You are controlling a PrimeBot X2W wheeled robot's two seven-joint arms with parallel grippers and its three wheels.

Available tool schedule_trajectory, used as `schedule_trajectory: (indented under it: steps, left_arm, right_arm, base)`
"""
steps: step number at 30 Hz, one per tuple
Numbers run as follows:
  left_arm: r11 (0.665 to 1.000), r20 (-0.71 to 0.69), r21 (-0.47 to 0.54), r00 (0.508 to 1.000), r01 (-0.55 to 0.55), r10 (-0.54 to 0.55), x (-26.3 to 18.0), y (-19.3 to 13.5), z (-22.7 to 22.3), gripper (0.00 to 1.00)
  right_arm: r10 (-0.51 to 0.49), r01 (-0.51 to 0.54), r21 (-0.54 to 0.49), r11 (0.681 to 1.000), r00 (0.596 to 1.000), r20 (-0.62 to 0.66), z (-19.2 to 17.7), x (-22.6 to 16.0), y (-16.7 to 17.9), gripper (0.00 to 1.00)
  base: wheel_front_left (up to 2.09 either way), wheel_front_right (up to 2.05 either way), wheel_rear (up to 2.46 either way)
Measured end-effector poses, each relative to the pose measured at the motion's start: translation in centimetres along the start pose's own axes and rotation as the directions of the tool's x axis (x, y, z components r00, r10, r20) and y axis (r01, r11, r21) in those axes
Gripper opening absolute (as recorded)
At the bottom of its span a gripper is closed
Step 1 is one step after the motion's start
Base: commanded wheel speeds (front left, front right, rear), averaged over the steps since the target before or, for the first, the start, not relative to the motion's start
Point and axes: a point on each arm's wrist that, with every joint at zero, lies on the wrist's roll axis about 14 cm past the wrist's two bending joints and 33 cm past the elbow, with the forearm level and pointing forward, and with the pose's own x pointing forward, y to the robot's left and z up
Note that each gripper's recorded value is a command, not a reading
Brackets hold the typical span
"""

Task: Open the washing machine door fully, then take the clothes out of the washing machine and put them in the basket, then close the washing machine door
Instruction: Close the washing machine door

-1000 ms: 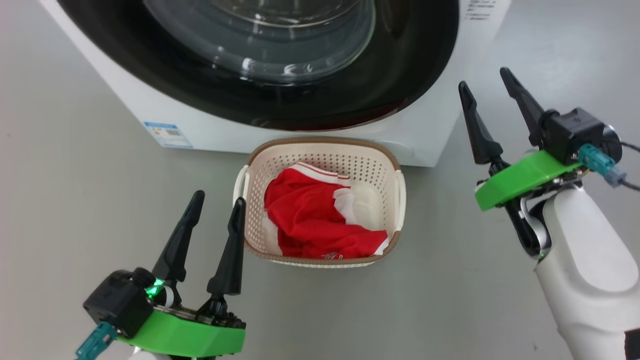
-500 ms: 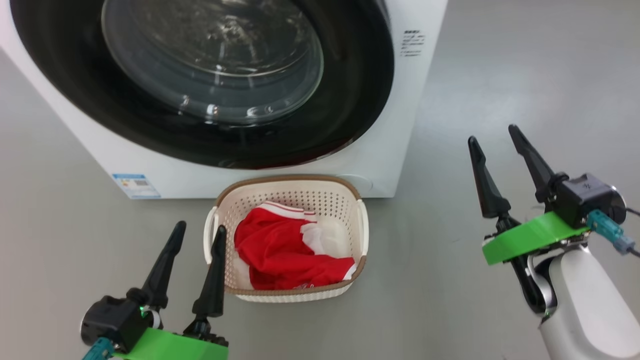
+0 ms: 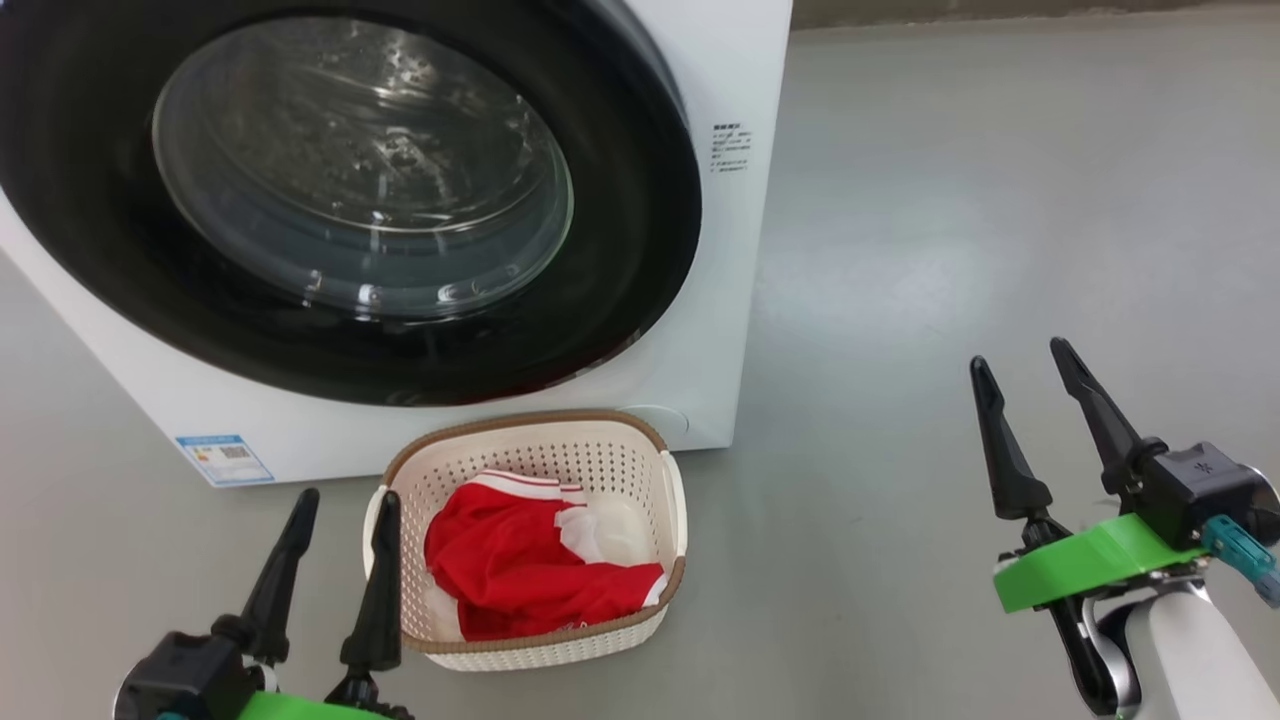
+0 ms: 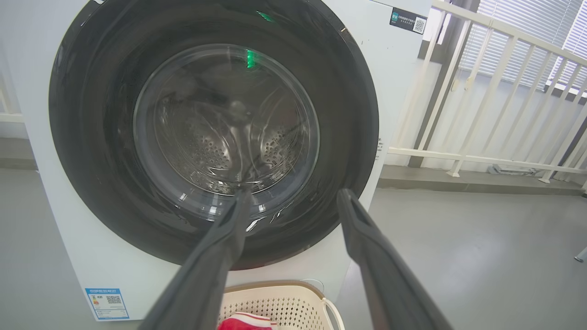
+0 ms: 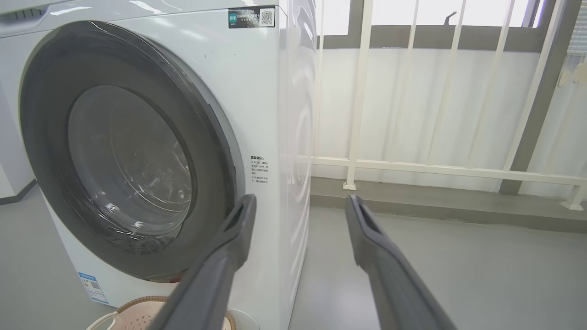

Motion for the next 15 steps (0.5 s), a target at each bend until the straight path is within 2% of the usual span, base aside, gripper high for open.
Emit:
schedule_trajectory:
  steps: [7, 15]
  left_arm:
    - [0.999, -0.003, 0.041, 1.0, -0.002, 0.002, -1.5, 0.2, 0.3, 1.0]
    - [0.997, -0.012, 0.071, 1.0, -0.015, 0.016, -2.4, 0.7, 0.2, 1.0]
  right_arm:
    - [-0.031, 0.031, 0.004, 1.0, 0.999, 0.012, 0.6, -3.0, -0.5, 1.0]
    - [-0.044, 0.045, -0.005, 0.999, 0.999, 0.025, 1.1, -4.7, -0.6, 1.0]
  base:
    - [0.0, 0.0, 0.0]
    - [0.0, 0.0, 0.0]
